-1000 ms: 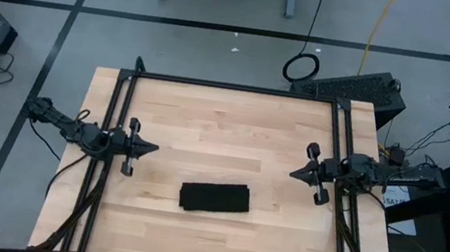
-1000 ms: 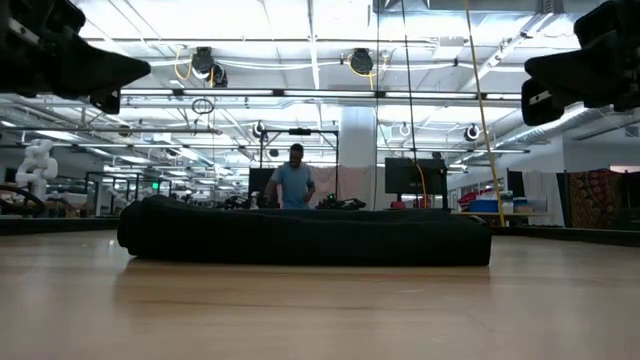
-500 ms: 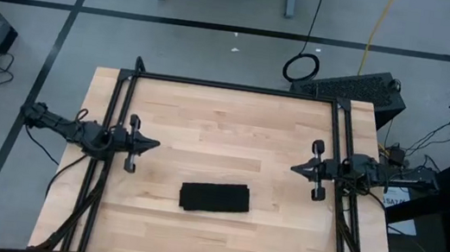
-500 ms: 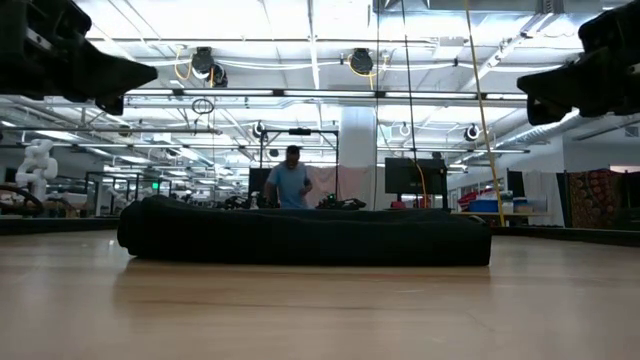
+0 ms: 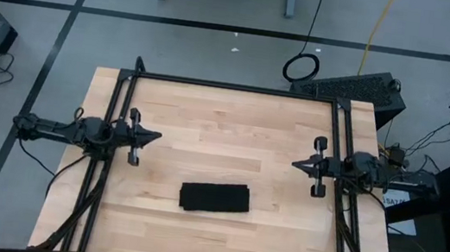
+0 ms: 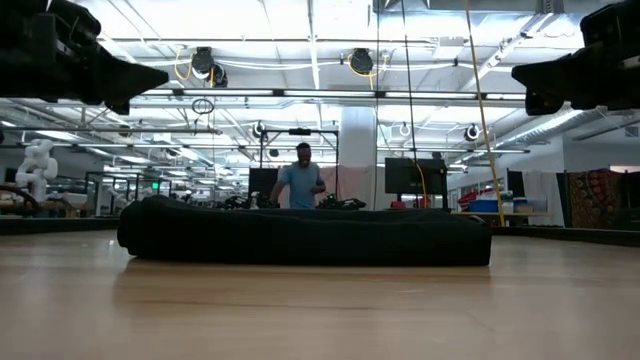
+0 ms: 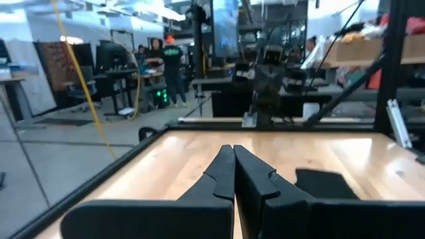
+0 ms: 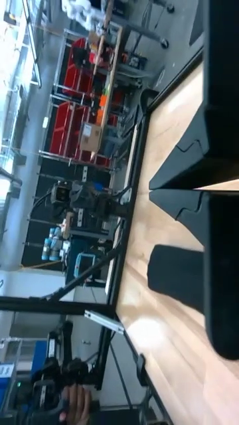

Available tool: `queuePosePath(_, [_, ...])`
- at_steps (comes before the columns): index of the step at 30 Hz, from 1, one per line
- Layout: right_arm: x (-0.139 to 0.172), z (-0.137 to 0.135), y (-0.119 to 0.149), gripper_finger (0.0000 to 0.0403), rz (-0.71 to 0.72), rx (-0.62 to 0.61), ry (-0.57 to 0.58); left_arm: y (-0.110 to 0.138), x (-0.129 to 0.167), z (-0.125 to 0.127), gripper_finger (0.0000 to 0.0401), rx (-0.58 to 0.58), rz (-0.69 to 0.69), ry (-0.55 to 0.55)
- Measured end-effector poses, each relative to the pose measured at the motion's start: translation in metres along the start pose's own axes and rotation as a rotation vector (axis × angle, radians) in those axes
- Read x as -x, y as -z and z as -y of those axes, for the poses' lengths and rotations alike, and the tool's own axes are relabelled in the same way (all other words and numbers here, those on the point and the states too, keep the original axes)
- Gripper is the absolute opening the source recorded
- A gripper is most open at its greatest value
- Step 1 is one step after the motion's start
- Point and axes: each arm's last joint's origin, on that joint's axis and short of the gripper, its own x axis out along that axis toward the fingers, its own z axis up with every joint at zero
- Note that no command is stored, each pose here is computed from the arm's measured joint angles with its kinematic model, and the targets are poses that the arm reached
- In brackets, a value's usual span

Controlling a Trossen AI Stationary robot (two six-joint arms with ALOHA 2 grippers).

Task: Roll towel
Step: Return to Home Position

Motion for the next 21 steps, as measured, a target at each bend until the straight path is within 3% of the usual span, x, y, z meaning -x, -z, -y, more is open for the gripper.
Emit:
queuePosePath(8, [0.0002, -0.0005, 0.0044, 0.0000, -0.039, -0.057, -0.050, 0.0055, -0.0008, -0.0030, 0.0000, 0.054, -0.050, 0.035])
queuePosePath(21, [0.0002, 0.0006, 0.0063, 0.0000, -0.063, -0.081, -0.006, 0.0077, -0.0007, 0.0001, 0.0000, 0.067, -0.072, 0.134])
